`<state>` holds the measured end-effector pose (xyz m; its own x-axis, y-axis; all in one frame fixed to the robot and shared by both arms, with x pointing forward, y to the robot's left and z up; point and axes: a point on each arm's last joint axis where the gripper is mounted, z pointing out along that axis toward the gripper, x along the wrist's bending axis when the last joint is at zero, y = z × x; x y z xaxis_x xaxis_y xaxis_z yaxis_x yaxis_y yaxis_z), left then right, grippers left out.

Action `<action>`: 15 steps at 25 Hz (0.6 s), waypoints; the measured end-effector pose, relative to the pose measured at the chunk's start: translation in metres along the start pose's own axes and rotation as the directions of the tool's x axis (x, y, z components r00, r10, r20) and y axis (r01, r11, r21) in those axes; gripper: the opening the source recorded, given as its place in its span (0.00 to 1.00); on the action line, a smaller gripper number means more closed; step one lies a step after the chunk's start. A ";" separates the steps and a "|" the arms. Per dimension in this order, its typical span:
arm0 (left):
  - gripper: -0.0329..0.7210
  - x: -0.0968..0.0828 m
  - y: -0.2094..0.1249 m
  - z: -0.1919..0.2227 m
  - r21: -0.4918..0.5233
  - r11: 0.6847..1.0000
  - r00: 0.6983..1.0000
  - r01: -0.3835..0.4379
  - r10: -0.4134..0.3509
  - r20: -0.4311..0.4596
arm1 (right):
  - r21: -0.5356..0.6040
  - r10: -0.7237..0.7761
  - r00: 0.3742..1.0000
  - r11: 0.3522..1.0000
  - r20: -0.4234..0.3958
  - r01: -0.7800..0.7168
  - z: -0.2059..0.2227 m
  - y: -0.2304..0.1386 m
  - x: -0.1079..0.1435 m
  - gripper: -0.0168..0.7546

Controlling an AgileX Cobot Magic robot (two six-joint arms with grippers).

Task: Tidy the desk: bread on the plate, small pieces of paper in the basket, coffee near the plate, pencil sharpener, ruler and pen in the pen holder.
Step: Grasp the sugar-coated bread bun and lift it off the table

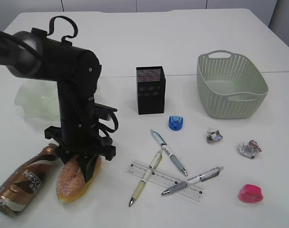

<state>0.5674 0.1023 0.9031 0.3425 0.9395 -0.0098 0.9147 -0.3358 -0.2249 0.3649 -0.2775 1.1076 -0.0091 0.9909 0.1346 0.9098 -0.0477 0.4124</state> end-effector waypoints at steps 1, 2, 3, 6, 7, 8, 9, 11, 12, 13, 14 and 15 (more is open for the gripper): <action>0.37 0.000 -0.001 -0.003 -0.009 1.000 1.000 0.000 0.000 0.003 | 0.000 0.000 1.000 1.000 0.000 0.000 0.000 0.000 0.000 0.72; 0.37 0.000 -0.002 -0.008 -0.022 1.000 1.000 0.000 0.000 0.008 | 0.000 0.000 1.000 1.000 0.000 0.000 0.000 0.000 0.000 0.72; 0.36 -0.001 -0.004 -0.014 -0.037 0.999 1.000 0.000 0.000 0.012 | 0.000 0.000 1.000 1.000 0.000 0.000 0.000 0.000 0.000 0.72; 0.36 -0.001 -0.010 -0.033 -0.085 0.996 1.000 0.012 -0.010 0.024 | 0.000 0.000 1.000 1.000 0.000 0.000 0.000 0.000 0.000 0.72; 0.36 -0.001 -0.013 -0.041 -0.107 0.994 0.999 0.022 -0.019 0.029 | 0.000 0.000 1.000 1.000 0.000 0.000 0.000 0.000 0.000 0.72; 0.36 0.000 -0.015 -0.048 -0.125 0.992 0.999 0.035 -0.030 0.035 | 0.000 0.000 1.000 1.000 0.000 0.000 0.000 0.000 0.000 0.72; 0.36 0.000 -0.019 -0.057 -0.148 0.988 0.998 0.046 -0.040 0.041 | 0.000 -0.001 1.000 1.000 0.002 0.001 0.000 0.000 0.000 0.72; 0.36 0.000 -0.028 -0.075 -0.193 0.979 0.997 0.068 -0.058 0.058 | 0.000 -0.001 1.000 1.000 0.002 0.001 0.000 0.000 0.000 0.72; 0.36 0.001 -0.034 -0.087 -0.223 0.971 0.995 0.082 -0.068 0.069 | 0.000 -0.001 1.000 1.000 0.002 0.001 0.000 0.000 0.000 0.72; 0.36 0.001 -0.041 -0.099 -0.253 0.963 0.994 0.092 -0.074 0.079 | 0.000 -0.001 1.000 1.000 0.002 0.001 0.000 0.000 0.000 0.72; 0.36 0.002 -0.048 -0.111 -0.285 0.953 0.993 0.104 -0.081 0.090 | 0.000 -0.001 1.000 1.000 0.002 0.001 0.000 0.000 0.000 0.72; 0.36 0.004 -0.055 -0.121 -0.312 0.944 0.992 0.108 -0.083 0.091 | 0.000 -0.001 1.000 1.000 0.002 0.001 0.000 0.000 0.000 0.72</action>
<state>0.5443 0.1158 1.0337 0.2443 0.9664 -0.0800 0.9673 -0.2370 0.0903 0.3650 -0.2777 1.1076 -0.0089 0.9911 0.1328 0.9097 -0.0472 0.4126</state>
